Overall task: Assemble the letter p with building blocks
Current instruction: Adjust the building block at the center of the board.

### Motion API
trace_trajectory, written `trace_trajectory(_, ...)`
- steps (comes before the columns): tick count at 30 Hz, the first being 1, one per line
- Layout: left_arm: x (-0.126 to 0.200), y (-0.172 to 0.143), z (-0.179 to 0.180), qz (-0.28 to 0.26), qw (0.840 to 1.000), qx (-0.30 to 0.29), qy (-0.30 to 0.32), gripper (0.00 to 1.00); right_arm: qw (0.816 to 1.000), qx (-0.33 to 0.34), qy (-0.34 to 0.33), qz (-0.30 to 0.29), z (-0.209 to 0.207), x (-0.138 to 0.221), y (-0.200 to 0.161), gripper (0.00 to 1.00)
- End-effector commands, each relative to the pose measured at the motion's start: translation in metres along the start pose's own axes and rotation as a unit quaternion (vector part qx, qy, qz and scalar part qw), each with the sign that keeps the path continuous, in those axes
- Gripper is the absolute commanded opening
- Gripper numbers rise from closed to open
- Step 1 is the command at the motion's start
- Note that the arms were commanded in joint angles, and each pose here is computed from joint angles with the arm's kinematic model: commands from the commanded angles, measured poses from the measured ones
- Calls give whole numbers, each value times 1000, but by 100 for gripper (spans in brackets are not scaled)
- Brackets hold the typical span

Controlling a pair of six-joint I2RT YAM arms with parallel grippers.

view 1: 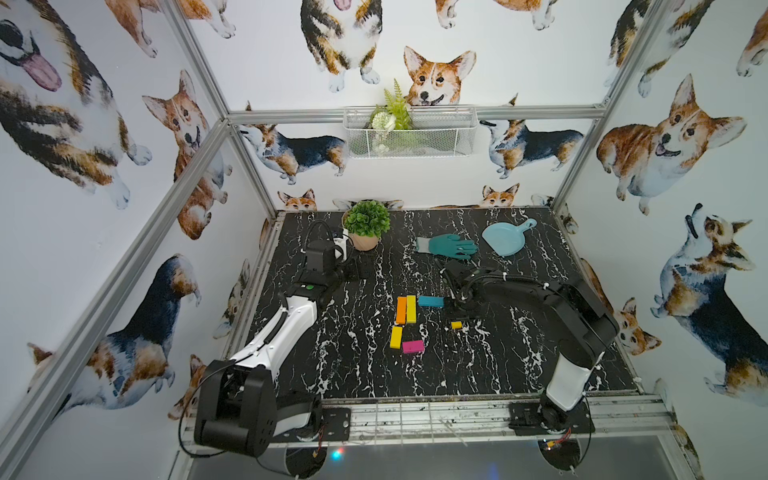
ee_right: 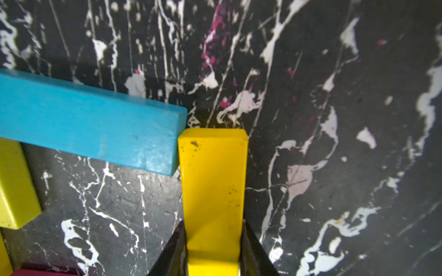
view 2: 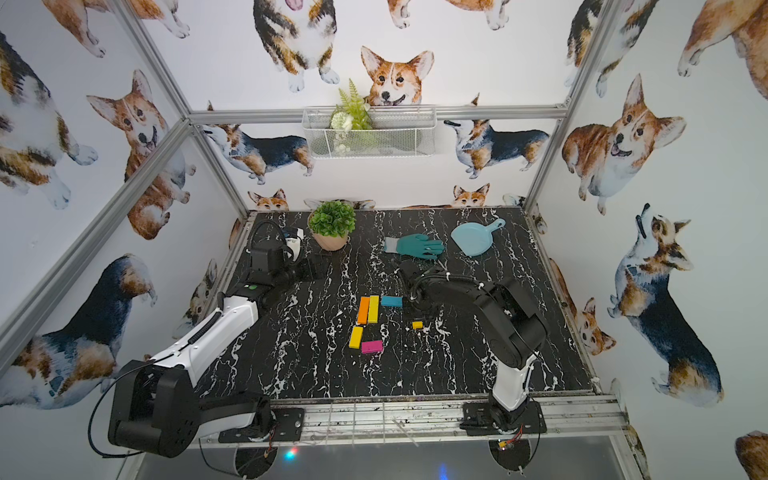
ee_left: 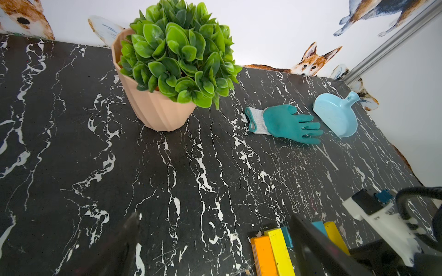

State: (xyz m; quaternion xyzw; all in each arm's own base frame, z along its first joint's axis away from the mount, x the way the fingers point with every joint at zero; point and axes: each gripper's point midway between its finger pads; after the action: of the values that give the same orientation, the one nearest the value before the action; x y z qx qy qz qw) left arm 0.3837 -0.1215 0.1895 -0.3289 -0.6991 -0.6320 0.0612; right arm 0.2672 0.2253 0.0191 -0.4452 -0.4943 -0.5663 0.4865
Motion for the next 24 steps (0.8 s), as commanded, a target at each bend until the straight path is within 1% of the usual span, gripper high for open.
trace_trajectory(1,0,0,-1,2,1000,-2,-1,100,1000,-7,0,0,2,-1,1,36)
trace_trajectory(5,0,0,-1,3,1000,-2,-1,100,1000,-8,7,-2,6,2,2,40)
trace_trajectory(11,0,0,-1,2,1000,-2,-2,100,1000,-8,10,-1,7,3,1,41)
trace_trajectory(15,0,0,-1,2,1000,-2,-1,100,1000,-8,10,-7,7,9,2,44)
trace_trajectory(19,1,1,1,1,1000,-4,4,100,999,0,16,-45,7,37,13,52)
trace_trajectory(23,-1,-2,6,7,1000,-2,17,100,995,19,44,-86,20,71,26,58)
trace_trajectory(24,1,11,6,-4,1000,-3,22,100,994,26,54,-89,26,76,27,60)
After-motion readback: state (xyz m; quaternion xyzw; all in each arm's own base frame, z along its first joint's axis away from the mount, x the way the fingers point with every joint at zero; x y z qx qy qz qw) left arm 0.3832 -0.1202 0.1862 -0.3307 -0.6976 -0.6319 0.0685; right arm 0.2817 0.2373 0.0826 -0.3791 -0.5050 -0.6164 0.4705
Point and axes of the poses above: each gripper's point midway between its finger pads, its own x axis back along the fingers, its own z axis along the line the jaws close on, y = z × x, and after that the axes turned 9 degrees about -x, right-handed
